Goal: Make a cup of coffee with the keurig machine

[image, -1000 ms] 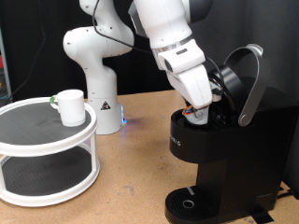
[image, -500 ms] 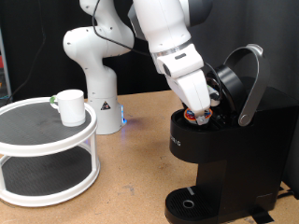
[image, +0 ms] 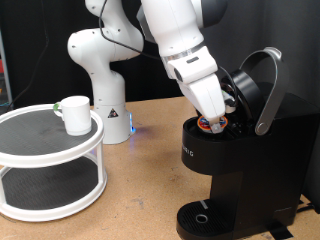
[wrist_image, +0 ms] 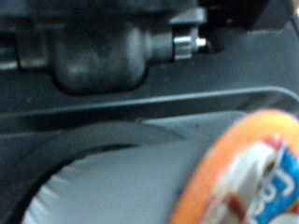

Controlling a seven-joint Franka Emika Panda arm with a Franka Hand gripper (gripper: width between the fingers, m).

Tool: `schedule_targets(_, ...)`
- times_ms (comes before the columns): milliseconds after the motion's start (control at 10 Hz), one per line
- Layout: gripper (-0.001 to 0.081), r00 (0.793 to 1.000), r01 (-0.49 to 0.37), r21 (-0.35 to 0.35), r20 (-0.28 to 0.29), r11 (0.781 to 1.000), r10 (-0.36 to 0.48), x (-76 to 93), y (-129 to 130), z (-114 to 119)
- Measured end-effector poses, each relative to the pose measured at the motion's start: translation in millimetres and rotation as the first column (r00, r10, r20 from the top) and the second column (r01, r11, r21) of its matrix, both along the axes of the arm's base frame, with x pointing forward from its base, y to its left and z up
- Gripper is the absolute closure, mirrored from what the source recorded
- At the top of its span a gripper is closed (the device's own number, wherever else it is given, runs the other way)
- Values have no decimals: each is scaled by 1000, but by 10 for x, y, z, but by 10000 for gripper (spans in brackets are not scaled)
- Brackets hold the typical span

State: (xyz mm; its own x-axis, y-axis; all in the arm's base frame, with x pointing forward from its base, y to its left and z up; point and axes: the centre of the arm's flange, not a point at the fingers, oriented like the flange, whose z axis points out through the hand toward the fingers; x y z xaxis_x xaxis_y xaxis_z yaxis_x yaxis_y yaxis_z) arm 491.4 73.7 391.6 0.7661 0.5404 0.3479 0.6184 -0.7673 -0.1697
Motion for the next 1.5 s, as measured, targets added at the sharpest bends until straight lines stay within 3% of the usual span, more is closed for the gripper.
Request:
schedule_targets(500,6,999,3,51,44,999,-5,92,34,234)
schedule_targets(900,6,997,-78,0,-27,997,78,26,45,192)
schedule_targets(1300,6,994,-108,-7,-35,994,107,-75,49,131)
schedule_targets(1500,6,985,-165,-17,-47,986,164,-171,48,95)
